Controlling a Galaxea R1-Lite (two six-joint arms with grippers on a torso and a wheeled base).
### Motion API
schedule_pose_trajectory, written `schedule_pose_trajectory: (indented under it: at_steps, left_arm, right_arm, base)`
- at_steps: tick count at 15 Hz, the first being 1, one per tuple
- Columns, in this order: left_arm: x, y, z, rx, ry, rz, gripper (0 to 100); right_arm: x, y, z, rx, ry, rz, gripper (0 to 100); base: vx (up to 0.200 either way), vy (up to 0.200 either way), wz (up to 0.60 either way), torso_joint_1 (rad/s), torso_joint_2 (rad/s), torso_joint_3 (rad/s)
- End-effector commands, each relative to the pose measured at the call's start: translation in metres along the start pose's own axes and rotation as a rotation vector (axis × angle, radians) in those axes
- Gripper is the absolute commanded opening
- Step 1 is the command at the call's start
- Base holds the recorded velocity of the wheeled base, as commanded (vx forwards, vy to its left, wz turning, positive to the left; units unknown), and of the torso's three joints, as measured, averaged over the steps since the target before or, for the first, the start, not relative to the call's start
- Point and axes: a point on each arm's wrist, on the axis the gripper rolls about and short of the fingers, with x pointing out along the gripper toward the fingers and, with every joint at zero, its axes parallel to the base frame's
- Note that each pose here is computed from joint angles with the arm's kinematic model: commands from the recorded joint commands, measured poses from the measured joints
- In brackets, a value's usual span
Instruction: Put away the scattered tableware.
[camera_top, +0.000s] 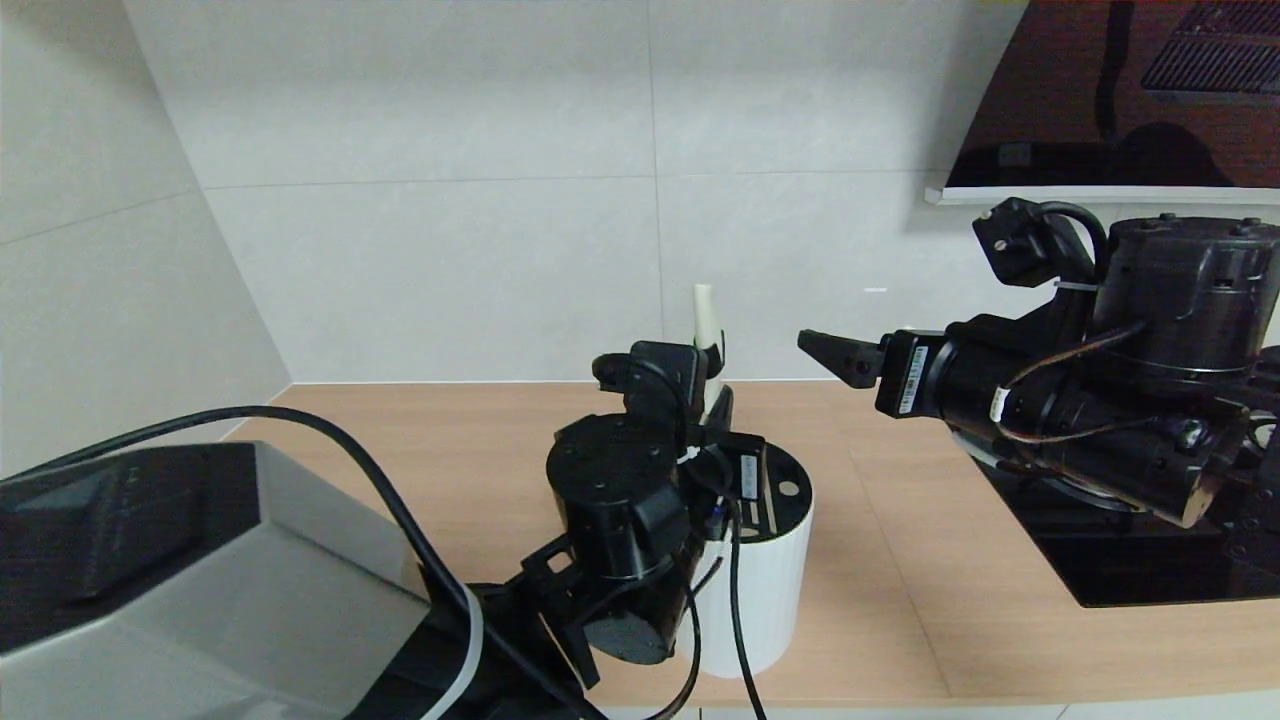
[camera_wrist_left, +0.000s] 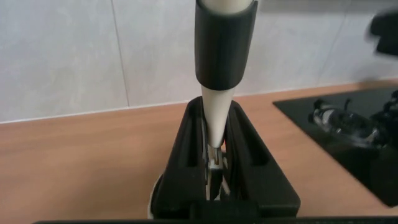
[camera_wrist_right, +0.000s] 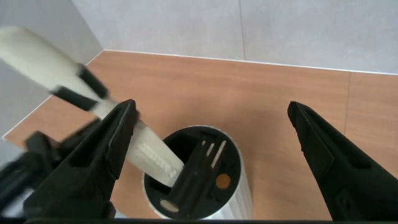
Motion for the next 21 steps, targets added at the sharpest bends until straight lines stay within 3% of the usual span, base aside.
schedule_pose_trajectory:
  at_steps: [1,8,21]
  left_arm:
    - [0.004,-0.001,-0.017,0.023,0.035,0.004,0]
    - [0.007,0.000,-0.037,0.050,0.080,0.010,0]
    - [0.000,0.004,-0.051,0.084,0.131,0.006,0]
  right_arm:
    - [0.000,0.000,0.000,0.000,0.001,0.000,100]
    - [0.000,0.000,0.000,0.000,0.000,0.001,100]
    - [0.000,0.000,-0.001,-0.001,0.002,-0.002,100]
  base:
    - [0.000,0.000,0.00,0.000,0.00,0.000]
    - [0.000,0.000,0.00,0.000,0.00,0.000]
    - [0.000,0.000,0.00,0.000,0.00,0.000]
